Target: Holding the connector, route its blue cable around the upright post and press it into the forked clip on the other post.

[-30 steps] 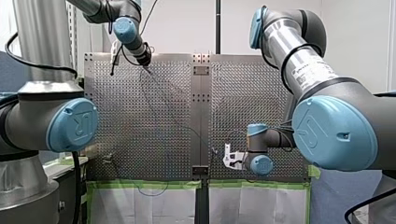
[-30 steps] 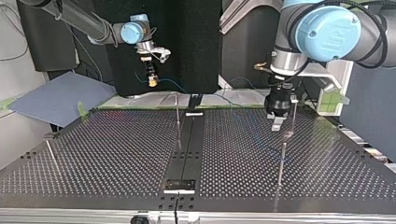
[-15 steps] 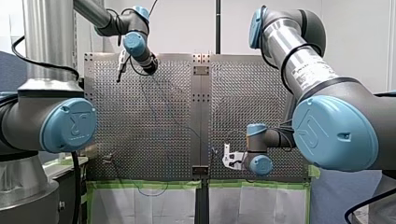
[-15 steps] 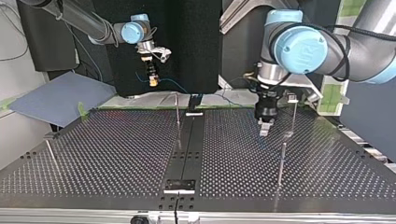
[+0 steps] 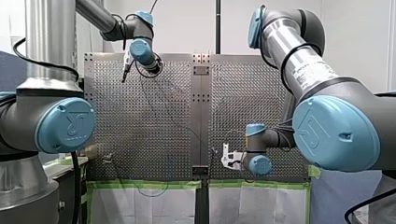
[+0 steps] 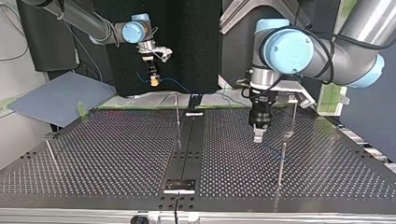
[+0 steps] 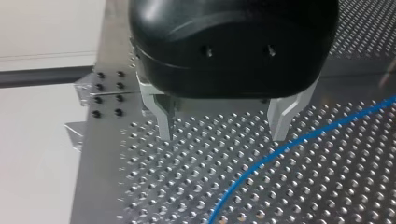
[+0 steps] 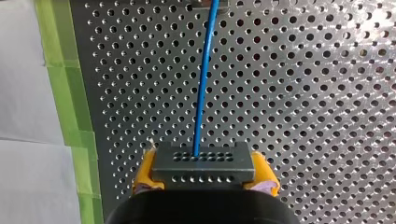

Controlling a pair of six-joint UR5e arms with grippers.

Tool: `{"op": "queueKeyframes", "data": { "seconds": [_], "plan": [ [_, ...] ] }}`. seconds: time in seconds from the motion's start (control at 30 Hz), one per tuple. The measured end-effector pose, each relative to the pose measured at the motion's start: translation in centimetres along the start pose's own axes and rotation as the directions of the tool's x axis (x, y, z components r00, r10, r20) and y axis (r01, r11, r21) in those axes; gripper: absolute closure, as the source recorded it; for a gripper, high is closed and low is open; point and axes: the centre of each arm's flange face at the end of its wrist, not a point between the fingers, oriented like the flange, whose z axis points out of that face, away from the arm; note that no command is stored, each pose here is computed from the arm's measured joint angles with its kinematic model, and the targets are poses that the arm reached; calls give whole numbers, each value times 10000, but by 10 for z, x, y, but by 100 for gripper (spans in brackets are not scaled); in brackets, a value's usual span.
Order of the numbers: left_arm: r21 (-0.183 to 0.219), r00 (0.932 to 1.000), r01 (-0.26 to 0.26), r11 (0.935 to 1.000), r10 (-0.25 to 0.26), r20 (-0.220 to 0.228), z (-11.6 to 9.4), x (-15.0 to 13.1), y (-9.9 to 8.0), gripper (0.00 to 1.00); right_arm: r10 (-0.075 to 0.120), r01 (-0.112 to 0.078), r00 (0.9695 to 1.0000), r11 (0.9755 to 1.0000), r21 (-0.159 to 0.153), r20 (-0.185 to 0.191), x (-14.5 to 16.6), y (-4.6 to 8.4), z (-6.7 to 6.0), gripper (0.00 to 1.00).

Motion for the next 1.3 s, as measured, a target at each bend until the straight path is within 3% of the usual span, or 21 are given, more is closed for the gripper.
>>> {"op": "queueKeyframes", "data": {
  "seconds": [0.23, 0.47, 0.57, 1.3],
  "plan": [
    [-549, 9988, -363, 9978, 381, 320, 6, 0, 0, 0, -2, 2, 10000, 10000, 4, 10, 0, 0, 0, 100],
    [-1271, 9946, -166, 9917, 294, 991, 3, -17, 7, 0, -3, 3, 10000, 10000, 8, 4, 0, 0, 0, 100],
    [-1514, 9936, -147, 9884, 314, 1084, 1, -18, 8, 0, -2, 2, 10000, 10000, 10, 8, 0, -1, 0, 100],
    [-1600, 9959, -523, 9857, 633, 645, -9, 21, -6, 0, -24, 24, 10000, 10000, 51, -1, 0, -3, -1, 100]
  ]
}}
